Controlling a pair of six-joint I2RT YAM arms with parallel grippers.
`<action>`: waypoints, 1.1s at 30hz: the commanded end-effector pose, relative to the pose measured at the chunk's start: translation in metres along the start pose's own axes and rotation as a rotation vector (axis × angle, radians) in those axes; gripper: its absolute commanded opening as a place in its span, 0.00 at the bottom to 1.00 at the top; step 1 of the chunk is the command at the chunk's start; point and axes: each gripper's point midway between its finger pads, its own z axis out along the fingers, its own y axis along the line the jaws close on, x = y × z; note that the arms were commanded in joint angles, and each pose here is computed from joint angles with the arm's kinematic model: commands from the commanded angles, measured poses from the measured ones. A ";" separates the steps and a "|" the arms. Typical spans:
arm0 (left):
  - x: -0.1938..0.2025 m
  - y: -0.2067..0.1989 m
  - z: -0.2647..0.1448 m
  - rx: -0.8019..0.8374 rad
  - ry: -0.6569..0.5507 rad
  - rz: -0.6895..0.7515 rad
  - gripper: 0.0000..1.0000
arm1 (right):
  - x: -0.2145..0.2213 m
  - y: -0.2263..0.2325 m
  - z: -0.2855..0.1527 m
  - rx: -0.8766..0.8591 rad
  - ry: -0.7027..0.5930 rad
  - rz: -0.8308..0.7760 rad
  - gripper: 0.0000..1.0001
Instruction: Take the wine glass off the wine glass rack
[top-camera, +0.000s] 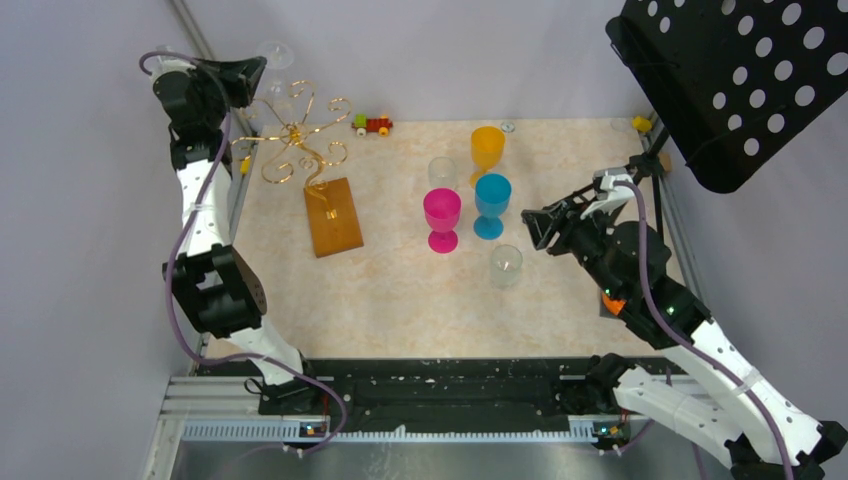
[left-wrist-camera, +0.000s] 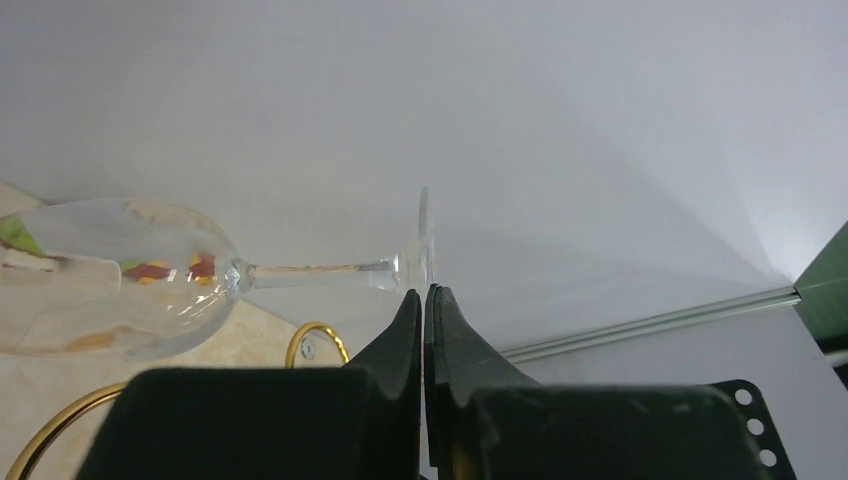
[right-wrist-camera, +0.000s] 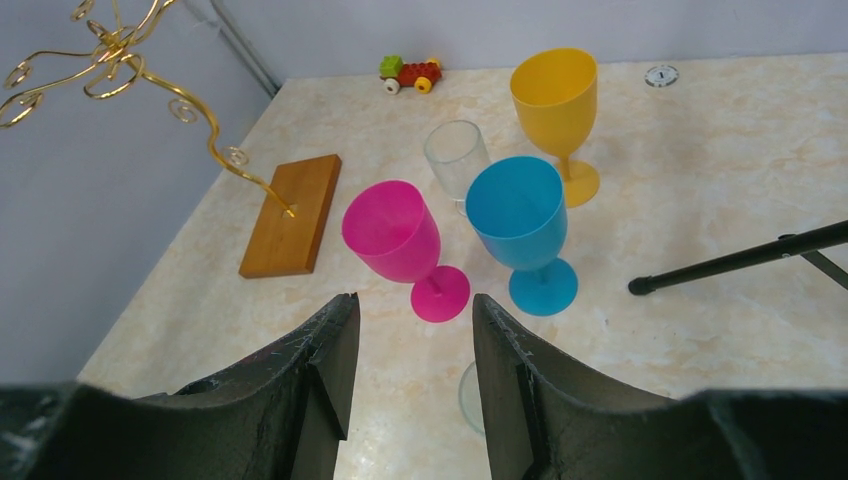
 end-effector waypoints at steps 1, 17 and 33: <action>-0.022 -0.071 -0.005 0.243 -0.071 0.080 0.00 | -0.019 0.004 0.002 -0.005 -0.054 0.005 0.47; 0.029 -0.089 0.023 0.391 0.078 -0.052 0.00 | -0.017 0.004 0.006 0.001 -0.047 0.007 0.47; 0.113 -0.128 0.026 0.402 0.278 -0.126 0.00 | -0.015 0.011 0.008 -0.032 -0.033 0.014 0.48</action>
